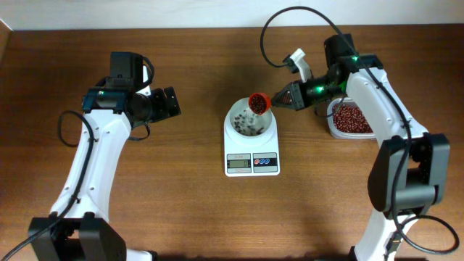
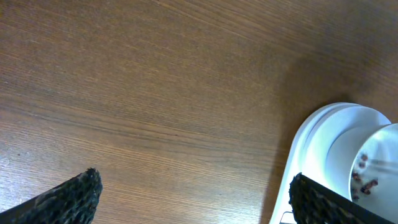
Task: Scoop item into bowl and weigh 50g on scale
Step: 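Tip the scoop with the right gripper to pour beans into the bowl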
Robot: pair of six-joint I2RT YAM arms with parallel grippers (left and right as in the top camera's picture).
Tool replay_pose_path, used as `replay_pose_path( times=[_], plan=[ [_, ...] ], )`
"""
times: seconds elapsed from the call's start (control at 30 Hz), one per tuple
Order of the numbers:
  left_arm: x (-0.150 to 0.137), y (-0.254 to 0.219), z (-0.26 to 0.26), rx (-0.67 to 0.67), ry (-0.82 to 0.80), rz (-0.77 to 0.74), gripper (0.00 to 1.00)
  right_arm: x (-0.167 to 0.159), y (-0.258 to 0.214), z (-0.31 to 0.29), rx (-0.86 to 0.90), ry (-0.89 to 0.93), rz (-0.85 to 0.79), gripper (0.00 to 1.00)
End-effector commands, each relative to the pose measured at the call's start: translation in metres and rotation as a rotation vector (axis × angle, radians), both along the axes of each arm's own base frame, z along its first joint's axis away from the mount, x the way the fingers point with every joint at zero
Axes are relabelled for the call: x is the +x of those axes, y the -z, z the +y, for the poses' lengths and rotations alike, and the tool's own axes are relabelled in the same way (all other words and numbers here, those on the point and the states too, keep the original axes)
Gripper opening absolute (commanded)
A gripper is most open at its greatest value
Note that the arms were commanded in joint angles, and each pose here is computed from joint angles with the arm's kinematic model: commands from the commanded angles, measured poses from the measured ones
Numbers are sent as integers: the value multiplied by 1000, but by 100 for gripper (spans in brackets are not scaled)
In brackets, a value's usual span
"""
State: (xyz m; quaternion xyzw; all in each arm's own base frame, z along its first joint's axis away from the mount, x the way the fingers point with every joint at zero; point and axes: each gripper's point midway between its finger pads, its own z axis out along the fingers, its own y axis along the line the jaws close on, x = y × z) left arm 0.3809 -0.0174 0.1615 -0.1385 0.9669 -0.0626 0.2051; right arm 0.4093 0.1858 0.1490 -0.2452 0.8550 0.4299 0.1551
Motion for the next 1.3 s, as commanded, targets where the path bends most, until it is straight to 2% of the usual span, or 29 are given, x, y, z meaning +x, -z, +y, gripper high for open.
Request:
replay_pose_path(
  times=[0.0, 0.33, 0.77, 1.27],
  plan=[
    [2, 1, -2, -5, 9, 3, 99, 1, -25, 1, -49, -9, -97, 4],
    [2, 2, -2, -5, 9, 3, 99, 0, -20, 1, -231, -9, -170, 4],
    [2, 1, -2, -5, 9, 3, 99, -9, -2, 22, -428, -100, -265, 4],
    [2, 1, -2, -5, 9, 3, 99, -11, -48, 29, -488, -132, -331, 4]
  ],
)
